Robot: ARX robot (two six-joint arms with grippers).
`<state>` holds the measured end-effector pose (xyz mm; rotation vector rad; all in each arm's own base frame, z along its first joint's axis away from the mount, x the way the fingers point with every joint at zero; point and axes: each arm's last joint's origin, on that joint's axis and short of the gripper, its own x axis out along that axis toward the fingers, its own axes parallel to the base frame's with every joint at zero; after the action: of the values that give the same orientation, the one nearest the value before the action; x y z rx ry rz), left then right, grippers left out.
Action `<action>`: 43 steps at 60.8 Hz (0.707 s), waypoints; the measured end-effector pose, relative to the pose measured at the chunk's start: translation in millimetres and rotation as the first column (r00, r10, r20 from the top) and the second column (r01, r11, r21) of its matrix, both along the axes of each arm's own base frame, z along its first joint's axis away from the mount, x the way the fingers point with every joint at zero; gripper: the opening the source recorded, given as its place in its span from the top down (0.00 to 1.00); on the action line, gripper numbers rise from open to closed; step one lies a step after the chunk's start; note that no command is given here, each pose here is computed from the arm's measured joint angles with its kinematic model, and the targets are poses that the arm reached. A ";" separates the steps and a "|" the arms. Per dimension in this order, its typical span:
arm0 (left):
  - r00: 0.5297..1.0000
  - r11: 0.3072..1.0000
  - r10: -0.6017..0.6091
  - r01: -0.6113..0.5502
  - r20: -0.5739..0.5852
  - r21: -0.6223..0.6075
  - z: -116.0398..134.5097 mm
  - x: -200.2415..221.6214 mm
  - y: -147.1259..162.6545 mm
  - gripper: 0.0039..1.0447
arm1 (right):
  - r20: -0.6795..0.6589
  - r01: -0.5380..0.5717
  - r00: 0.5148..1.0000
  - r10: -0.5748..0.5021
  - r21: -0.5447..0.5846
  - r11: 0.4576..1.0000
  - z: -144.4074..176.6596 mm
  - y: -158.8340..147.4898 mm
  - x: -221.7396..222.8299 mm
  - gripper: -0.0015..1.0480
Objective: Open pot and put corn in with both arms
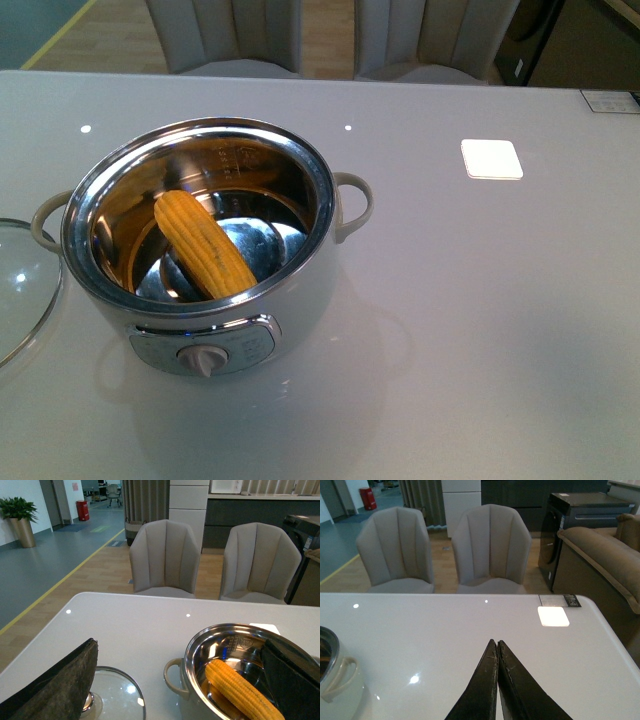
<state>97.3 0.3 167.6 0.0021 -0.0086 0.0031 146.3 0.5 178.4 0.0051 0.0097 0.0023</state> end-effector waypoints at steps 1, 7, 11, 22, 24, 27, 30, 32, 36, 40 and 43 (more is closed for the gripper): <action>1.000 1.000 0.000 0.000 0.000 0.000 0.0 0.0 0.0 0.06 | 0.000 0.000 1.000 0.000 0.000 1.000 -0.4 -0.1 -1.1 0.98; 1.000 1.000 0.000 0.000 0.000 0.000 0.0 0.0 0.0 0.06 | 0.002 0.000 1.000 0.000 0.000 1.000 -2.6 -0.1 -6.5 0.98; 1.000 1.000 0.000 0.000 0.000 0.000 0.0 0.0 0.0 0.06 | -0.001 0.000 1.000 0.000 0.000 1.000 -4.9 -0.1 -10.3 0.98; 1.000 1.000 0.000 0.000 0.000 0.000 0.0 0.0 0.0 0.06 | 0.022 -0.001 1.000 0.001 -0.001 1.000 -7.3 -0.1 -18.7 0.98; 1.000 1.000 0.000 0.000 0.000 0.000 0.0 0.0 0.0 0.06 | 0.024 -0.001 1.000 0.001 -0.001 1.000 -6.9 -0.1 -19.7 0.98; 1.000 1.000 0.000 0.000 0.000 0.000 0.0 0.0 0.0 0.06 | 0.027 -0.001 1.000 0.001 -0.001 1.000 -6.3 -0.1 -21.5 0.98; 1.000 1.000 0.000 0.000 0.000 0.000 0.0 0.0 0.0 0.06 | 0.026 -0.001 1.000 0.001 -0.001 1.000 -6.3 -0.1 -23.0 0.98; 1.000 1.000 0.000 0.000 0.000 0.000 0.0 0.0 0.0 0.06 | 0.025 -0.001 1.000 0.001 -0.001 1.000 -6.3 -0.1 -23.9 0.98; 1.000 1.000 0.000 0.000 0.000 0.000 0.0 0.0 0.0 0.06 | 0.027 -0.001 1.000 0.001 -0.001 1.000 -5.9 -0.1 -26.0 0.98; 1.000 1.000 0.000 0.000 0.000 0.000 0.0 0.0 0.0 0.06 | 0.028 -0.001 1.000 0.001 -0.001 1.000 -5.8 -0.1 -27.8 0.98; 1.000 1.000 0.000 0.000 0.000 0.000 0.0 0.0 0.0 0.06 | 0.027 -0.001 1.000 0.001 -0.001 1.000 -5.8 -0.1 -29.1 0.98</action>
<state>97.3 0.3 167.5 0.0021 -0.0082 0.0031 117.2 0.4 172.6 0.0040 -0.0177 0.0031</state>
